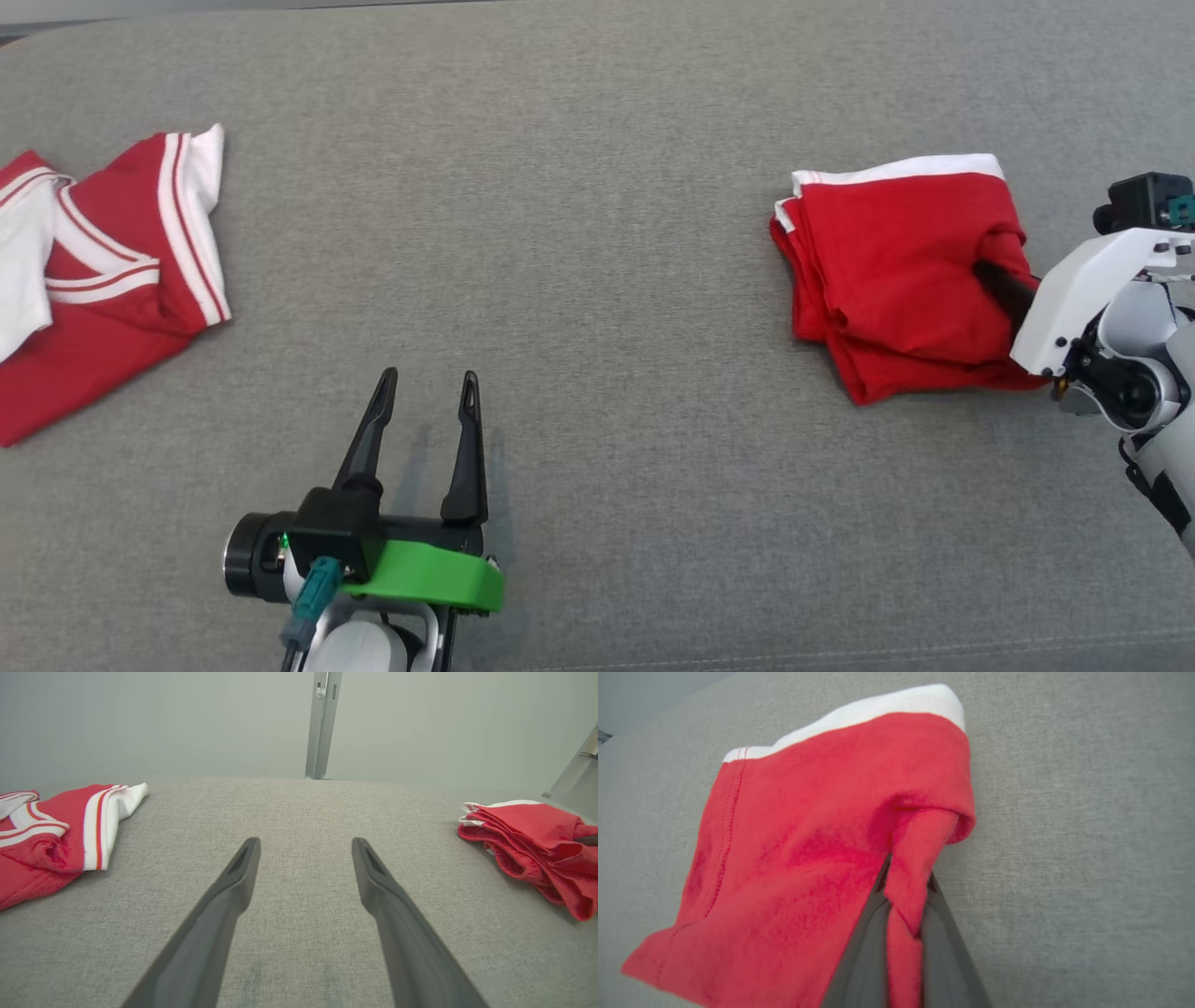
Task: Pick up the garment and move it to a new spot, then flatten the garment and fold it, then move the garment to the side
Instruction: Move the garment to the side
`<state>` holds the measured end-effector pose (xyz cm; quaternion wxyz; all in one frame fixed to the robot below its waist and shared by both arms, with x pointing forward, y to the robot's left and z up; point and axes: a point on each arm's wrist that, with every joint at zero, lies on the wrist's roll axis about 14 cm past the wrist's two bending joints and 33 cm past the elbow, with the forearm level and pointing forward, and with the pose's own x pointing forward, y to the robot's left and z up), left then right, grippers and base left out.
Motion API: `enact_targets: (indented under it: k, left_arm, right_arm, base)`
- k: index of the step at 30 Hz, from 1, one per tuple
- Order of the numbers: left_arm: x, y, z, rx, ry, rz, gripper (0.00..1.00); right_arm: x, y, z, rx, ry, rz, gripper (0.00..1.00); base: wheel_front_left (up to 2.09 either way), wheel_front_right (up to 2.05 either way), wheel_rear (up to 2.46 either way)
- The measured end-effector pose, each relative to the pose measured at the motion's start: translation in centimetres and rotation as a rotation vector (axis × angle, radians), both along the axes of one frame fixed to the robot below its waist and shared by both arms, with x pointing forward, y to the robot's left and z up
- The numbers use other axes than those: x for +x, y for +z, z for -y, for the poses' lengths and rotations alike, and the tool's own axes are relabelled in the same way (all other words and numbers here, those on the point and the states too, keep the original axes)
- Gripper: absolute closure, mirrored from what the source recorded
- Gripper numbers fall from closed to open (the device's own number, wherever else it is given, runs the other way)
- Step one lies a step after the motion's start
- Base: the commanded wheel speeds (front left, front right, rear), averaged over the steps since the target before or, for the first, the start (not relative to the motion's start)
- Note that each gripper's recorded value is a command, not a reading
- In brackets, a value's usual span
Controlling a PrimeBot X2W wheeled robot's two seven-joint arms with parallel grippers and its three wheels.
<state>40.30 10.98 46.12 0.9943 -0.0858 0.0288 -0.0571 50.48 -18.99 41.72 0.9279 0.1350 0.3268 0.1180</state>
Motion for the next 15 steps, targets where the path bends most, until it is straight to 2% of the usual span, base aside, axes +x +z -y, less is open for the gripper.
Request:
enact_targets:
  k: [6,9,11,15]
  left_arm:
    - [1.7,0.2,3.8,-0.011,-0.116,0.025,0.0]
    - [2.3,-0.1,5.7,-0.021,-0.177,0.026,0.0]
    - [2.7,-0.2,6.9,-0.029,-0.208,0.027,0.0]
    - [3.3,-0.7,8.5,-0.035,-0.258,0.021,0.0]
  right_arm:
    - [-1.9,0.3,7.0,-0.084,-0.134,0.005,1.0]
    - [-3.2,0.3,11.0,-0.193,-0.184,0.019,1.0]
    - [-3.8,0.6,13.8,-0.318,-0.189,0.041,1.0]
    - [-3.8,1.4,16.7,-0.419,-0.226,0.077,1.0]
  base:
    - [0.0,0.0,0.0]
    - [0.0,0.0,0.0]
    - [0.0,0.0,0.0]
    - [0.0,0.0,0.0]
